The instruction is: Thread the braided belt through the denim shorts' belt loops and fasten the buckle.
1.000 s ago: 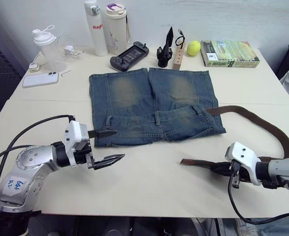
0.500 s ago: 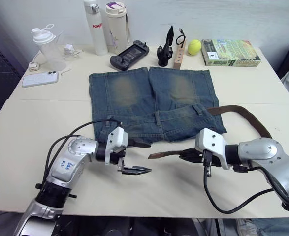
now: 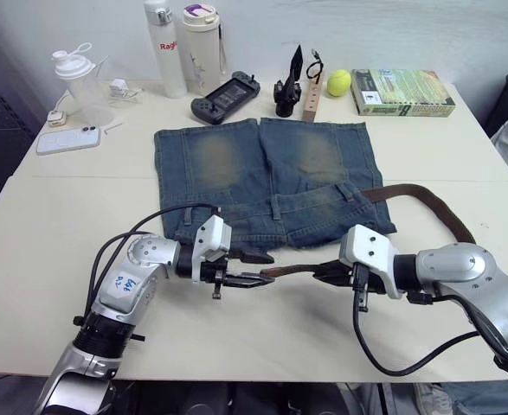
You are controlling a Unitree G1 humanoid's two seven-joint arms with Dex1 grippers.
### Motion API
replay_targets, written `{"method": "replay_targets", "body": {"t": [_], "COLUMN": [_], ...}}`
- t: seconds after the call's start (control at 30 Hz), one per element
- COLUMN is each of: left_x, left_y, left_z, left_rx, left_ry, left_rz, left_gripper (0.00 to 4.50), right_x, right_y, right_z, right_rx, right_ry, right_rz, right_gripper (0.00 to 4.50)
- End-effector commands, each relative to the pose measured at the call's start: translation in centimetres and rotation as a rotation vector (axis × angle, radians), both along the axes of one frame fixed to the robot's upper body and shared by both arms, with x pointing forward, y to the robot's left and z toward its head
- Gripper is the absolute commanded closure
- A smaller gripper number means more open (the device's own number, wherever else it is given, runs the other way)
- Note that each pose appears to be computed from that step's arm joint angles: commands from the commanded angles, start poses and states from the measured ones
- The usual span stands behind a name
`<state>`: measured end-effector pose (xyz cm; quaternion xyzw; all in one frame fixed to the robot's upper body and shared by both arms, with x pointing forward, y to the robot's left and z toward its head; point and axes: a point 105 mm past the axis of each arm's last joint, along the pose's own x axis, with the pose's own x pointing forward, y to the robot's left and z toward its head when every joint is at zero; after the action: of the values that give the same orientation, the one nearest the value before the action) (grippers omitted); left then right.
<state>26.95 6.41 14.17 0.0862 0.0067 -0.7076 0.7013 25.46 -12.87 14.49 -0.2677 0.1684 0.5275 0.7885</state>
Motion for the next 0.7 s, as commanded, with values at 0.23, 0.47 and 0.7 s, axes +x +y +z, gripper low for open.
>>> {"method": "replay_targets", "body": {"t": [0.23, 0.47, 0.7], "left_x": [0.1, 0.6, 2.2], "left_y": [-0.2, 0.4, 0.2], "left_z": [0.6, 0.8, 1.6], "left_rx": [-0.011, -0.021, -0.099], "left_ry": [-0.024, 0.028, 0.205], "left_rz": [0.005, 0.002, -0.024], "left_gripper": [4.45, 4.5, 4.5], "right_x": [-0.4, -0.1, -1.7], "right_y": [1.0, 0.8, -3.2], "right_z": [1.3, 3.3, 9.1], "right_rx": [0.043, 0.166, 0.717], "right_ry": [-0.047, -0.083, 0.031], "right_rz": [0.024, -0.036, -0.165], "right_gripper": [4.5, 1.9, 0.66]}}
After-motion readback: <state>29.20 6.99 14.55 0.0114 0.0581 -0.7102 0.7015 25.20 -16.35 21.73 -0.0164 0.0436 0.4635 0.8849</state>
